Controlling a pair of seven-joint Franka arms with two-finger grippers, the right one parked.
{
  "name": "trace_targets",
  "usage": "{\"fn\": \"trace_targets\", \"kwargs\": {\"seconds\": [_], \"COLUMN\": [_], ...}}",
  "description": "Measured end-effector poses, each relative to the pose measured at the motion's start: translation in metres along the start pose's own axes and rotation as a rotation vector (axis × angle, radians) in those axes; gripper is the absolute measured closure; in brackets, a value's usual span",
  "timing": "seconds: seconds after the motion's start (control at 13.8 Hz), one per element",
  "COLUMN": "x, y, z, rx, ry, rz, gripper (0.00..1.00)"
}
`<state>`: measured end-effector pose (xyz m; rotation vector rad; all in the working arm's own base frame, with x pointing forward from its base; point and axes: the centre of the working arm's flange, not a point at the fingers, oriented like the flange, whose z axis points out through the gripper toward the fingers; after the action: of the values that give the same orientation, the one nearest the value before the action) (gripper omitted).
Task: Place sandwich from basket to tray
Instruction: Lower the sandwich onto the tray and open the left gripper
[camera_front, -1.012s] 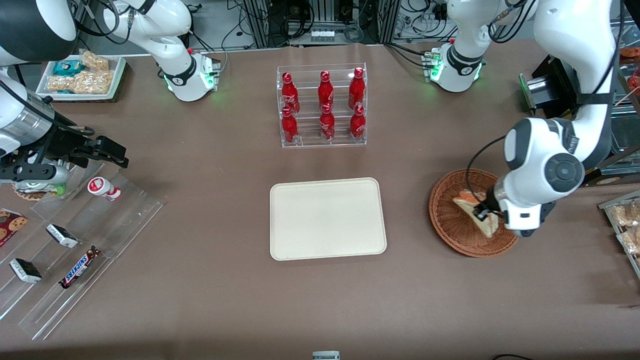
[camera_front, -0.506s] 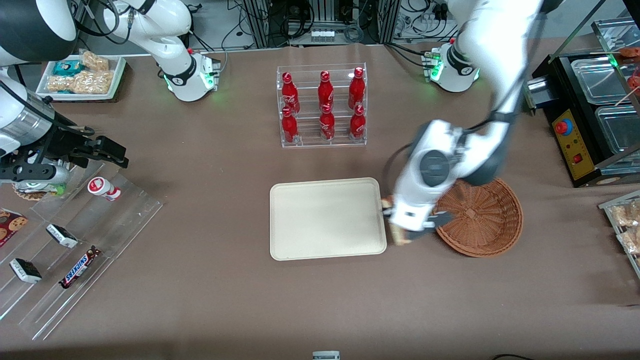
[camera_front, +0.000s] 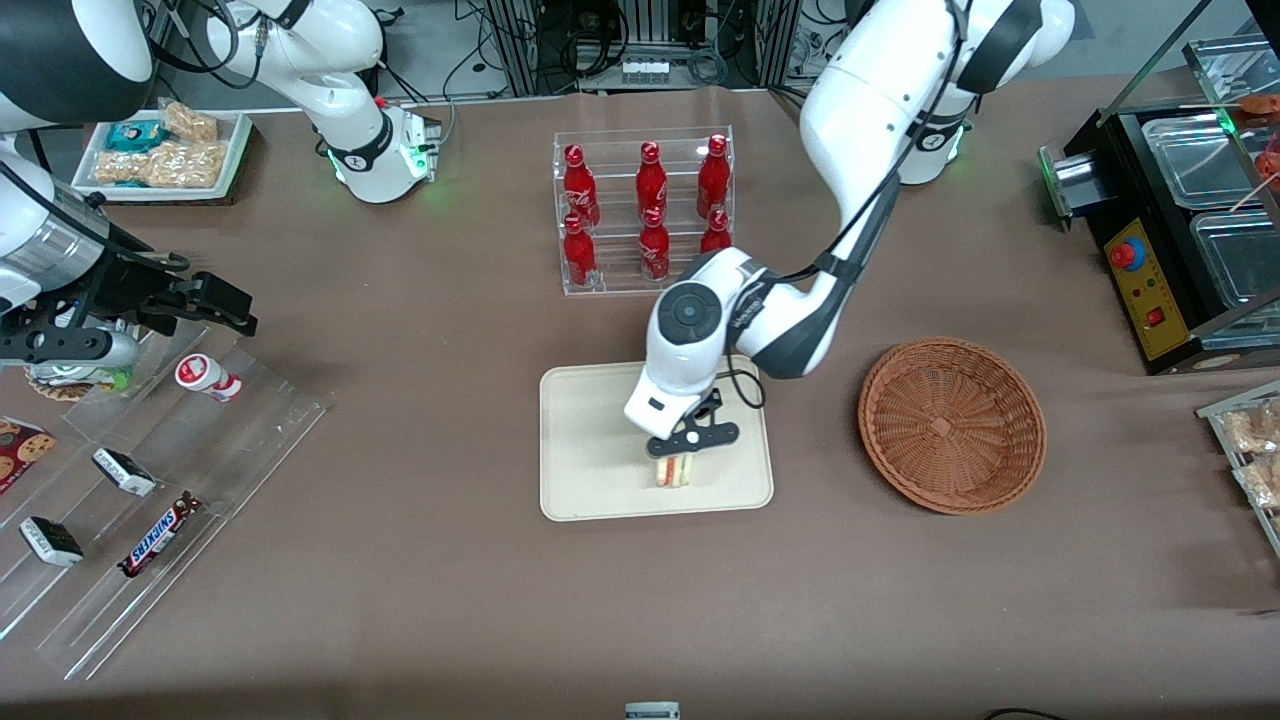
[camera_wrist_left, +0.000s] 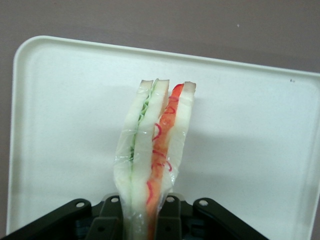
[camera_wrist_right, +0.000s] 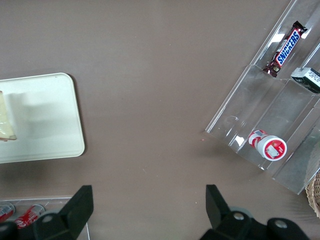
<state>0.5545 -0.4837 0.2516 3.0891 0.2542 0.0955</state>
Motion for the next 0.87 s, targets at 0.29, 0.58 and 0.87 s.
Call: {"fn": "trace_targets", "kwargs": {"seconds": [0.29, 0.58, 0.87], "x": [-0.014, -0.009, 0.007], "y": [0.009, 0.016, 0.010], "z": [0.035, 0.019, -0.078], "rx": [0.001, -0.030, -0.007], "ry": [-0.006, 0.019, 0.036], "rz": [0.010, -0.028, -0.048], "gripper": [0.84, 0.49, 0.09]}}
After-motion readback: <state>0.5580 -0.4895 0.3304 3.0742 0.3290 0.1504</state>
